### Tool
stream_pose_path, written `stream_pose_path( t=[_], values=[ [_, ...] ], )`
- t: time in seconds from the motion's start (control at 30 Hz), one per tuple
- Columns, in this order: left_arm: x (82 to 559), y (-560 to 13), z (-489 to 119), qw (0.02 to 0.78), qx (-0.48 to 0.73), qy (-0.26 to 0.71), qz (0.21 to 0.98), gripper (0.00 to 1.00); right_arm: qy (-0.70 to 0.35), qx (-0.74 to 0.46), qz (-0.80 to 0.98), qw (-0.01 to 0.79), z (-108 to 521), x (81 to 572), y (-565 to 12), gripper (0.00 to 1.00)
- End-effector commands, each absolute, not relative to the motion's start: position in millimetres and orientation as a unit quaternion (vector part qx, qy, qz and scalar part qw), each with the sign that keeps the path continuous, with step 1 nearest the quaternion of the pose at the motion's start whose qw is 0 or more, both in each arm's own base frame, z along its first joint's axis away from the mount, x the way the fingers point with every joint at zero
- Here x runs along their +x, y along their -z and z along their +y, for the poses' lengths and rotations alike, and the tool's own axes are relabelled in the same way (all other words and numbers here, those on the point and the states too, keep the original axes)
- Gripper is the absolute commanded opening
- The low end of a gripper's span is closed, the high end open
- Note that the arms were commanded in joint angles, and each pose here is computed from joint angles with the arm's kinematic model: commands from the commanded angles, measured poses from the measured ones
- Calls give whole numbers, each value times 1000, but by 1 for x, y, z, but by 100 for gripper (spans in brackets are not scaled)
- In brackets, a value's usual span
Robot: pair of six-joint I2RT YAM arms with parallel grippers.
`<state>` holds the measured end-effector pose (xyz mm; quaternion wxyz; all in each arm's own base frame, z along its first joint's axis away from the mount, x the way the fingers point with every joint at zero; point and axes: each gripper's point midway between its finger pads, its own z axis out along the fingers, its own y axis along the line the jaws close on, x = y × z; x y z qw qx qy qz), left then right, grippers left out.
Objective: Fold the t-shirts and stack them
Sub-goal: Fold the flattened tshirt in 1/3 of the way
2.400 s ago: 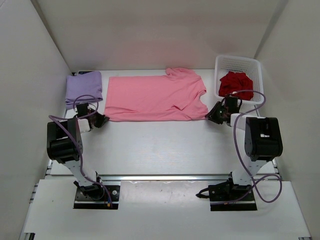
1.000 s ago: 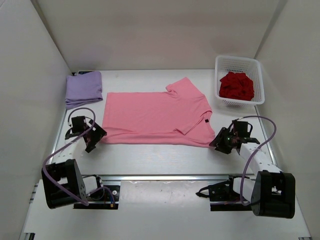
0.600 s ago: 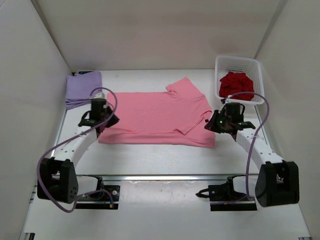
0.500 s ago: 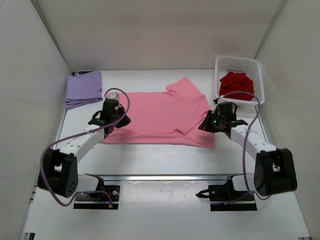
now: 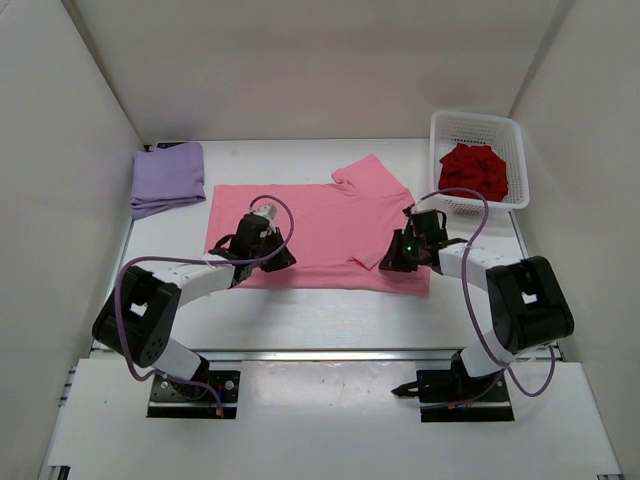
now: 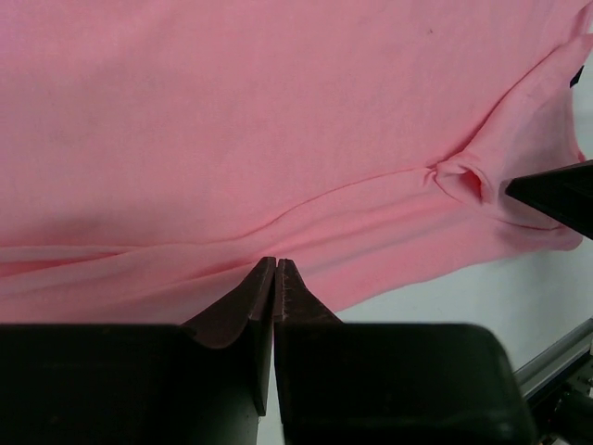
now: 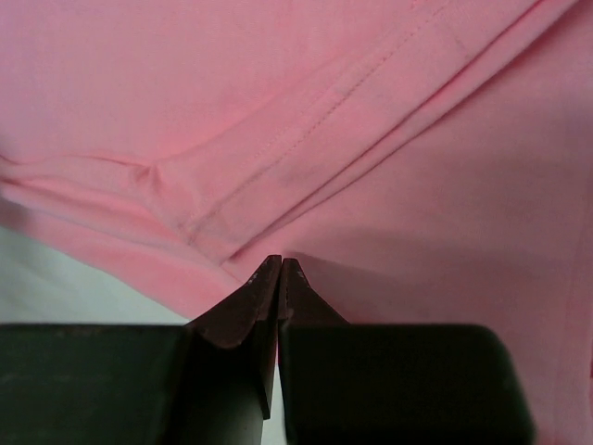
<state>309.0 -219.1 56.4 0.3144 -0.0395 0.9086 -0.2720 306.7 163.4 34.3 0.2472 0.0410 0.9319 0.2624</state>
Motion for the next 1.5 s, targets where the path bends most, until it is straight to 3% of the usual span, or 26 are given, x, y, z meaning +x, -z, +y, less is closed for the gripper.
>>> stream_pose_path(
  t=[0.0, 0.37, 0.53, 0.73, 0.87, 1.03, 1.2, 1.47],
  values=[
    [309, -62, -220, 323, -47, 297, 897, 15, -268, 42, 926, 263, 170, 325, -38, 0],
    [305, -53, -219, 311, -58, 305, 898, 16, -271, 47, 927, 256, 181, 346, -31, 0],
    [304, -53, -217, 314, -57, 301, 898, 16, -290, 61, 913, 282, 186, 382, -43, 0],
    [303, -56, -219, 315, -53, 299, 899, 16, -351, 10, 876, 330, 236, 459, -117, 0],
    [303, -60, -205, 329, -59, 282, 899, 16, -318, -9, 881, 351, 233, 429, -126, 0],
    [300, -56, -197, 331, -45, 247, 910, 16, -305, -1, 901, 308, 213, 359, -84, 0],
    [289, -50, -185, 324, -36, 225, 918, 15, -276, -81, 925, 250, 230, 306, -57, 0],
    [272, -12, -135, 267, -135, 225, 927, 15, -250, -48, 943, 212, 210, 279, -17, 0]
  ],
)
